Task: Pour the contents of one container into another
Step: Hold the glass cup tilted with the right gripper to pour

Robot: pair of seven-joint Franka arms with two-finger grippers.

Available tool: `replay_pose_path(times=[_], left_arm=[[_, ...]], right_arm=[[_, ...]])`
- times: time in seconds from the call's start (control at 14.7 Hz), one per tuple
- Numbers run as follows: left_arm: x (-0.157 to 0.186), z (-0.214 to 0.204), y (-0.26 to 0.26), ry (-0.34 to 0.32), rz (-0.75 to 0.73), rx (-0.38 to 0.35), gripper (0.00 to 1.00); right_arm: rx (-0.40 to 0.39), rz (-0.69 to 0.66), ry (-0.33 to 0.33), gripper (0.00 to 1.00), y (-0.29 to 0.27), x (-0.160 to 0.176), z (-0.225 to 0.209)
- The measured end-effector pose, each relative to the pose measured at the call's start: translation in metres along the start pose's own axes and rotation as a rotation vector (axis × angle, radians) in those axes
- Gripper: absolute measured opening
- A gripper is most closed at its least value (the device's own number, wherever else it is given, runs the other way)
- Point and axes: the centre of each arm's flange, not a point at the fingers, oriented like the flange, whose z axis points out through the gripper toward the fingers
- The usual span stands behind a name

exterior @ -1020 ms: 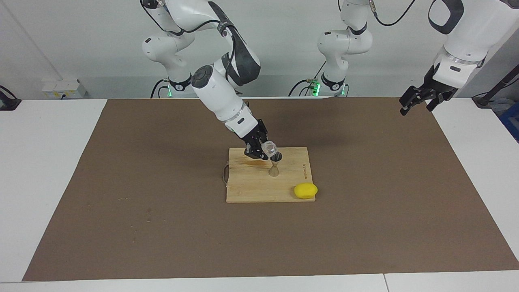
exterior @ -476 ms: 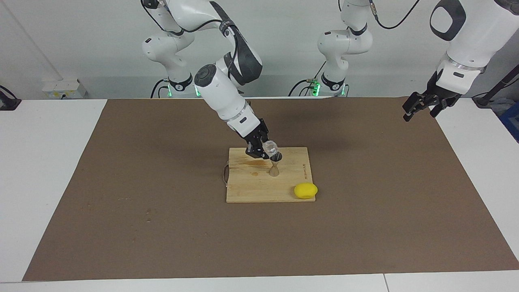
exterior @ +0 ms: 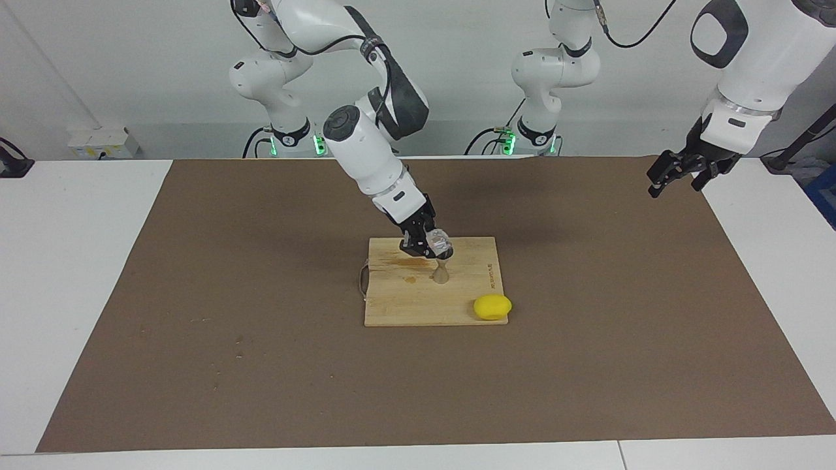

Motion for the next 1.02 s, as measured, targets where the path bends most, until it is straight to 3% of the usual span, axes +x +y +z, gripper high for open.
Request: replay_pose_path(times=[1.02], left_arm=[[0.0005,-0.0015,0.0044,0.008,0.007,-0.001,1.00]], right_arm=[[0.013,0.018,-0.003,0.51,0.0014,0.0074,-0.0091]])
